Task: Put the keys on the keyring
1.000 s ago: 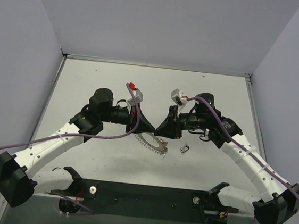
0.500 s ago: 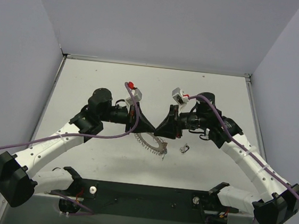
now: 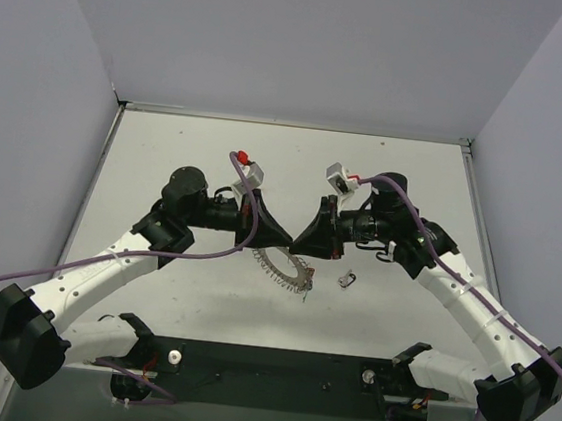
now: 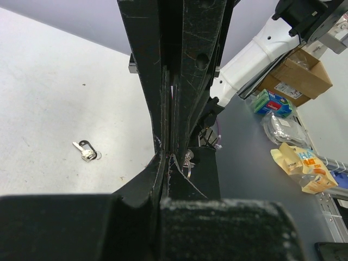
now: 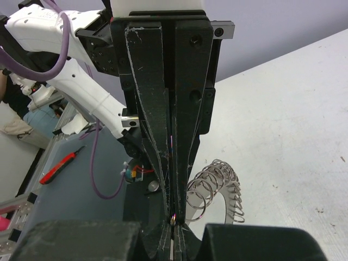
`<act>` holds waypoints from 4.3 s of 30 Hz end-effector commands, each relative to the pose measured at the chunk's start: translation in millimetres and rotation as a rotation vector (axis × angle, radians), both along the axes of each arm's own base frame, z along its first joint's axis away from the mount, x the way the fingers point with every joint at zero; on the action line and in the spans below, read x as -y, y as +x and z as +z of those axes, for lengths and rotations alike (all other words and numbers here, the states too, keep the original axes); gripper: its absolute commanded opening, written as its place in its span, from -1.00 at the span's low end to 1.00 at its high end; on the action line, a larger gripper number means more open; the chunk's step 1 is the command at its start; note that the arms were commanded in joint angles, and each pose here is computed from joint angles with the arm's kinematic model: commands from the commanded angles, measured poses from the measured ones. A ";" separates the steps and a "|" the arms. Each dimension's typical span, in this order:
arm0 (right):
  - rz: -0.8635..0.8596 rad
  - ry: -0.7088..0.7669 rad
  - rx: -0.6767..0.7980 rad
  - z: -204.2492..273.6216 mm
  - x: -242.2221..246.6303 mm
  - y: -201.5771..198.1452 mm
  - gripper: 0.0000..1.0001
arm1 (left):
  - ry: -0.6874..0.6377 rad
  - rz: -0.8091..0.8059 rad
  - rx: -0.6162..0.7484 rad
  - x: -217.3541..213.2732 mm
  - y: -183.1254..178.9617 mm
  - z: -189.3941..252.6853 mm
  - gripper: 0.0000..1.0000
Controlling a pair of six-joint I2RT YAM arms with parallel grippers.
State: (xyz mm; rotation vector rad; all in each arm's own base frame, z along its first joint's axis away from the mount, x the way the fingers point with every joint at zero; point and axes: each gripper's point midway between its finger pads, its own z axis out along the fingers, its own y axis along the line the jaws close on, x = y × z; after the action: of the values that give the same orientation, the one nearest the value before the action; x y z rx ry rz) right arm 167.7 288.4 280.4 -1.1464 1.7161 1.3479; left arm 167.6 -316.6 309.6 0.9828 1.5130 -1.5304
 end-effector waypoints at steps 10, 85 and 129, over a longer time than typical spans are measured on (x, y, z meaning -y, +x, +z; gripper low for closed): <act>-0.092 0.098 0.146 25.7 0.2 24.7 -1.00 | -0.117 0.072 0.112 -2.4 2.4 44.9 0.10; -0.094 0.614 0.461 83.3 0.2 10.3 -1.00 | -0.325 0.039 0.035 -16.6 23.5 55.8 -0.05; 0.048 0.473 0.337 64.7 4.8 10.4 -1.00 | 0.074 0.133 0.088 -38.7 32.6 50.6 0.01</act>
State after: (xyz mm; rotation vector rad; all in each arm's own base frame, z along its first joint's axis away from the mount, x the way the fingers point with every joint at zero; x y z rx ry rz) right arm 190.4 288.6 309.9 -0.9798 1.2579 1.4700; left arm 208.8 -280.3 358.7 0.8670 1.5215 -1.3351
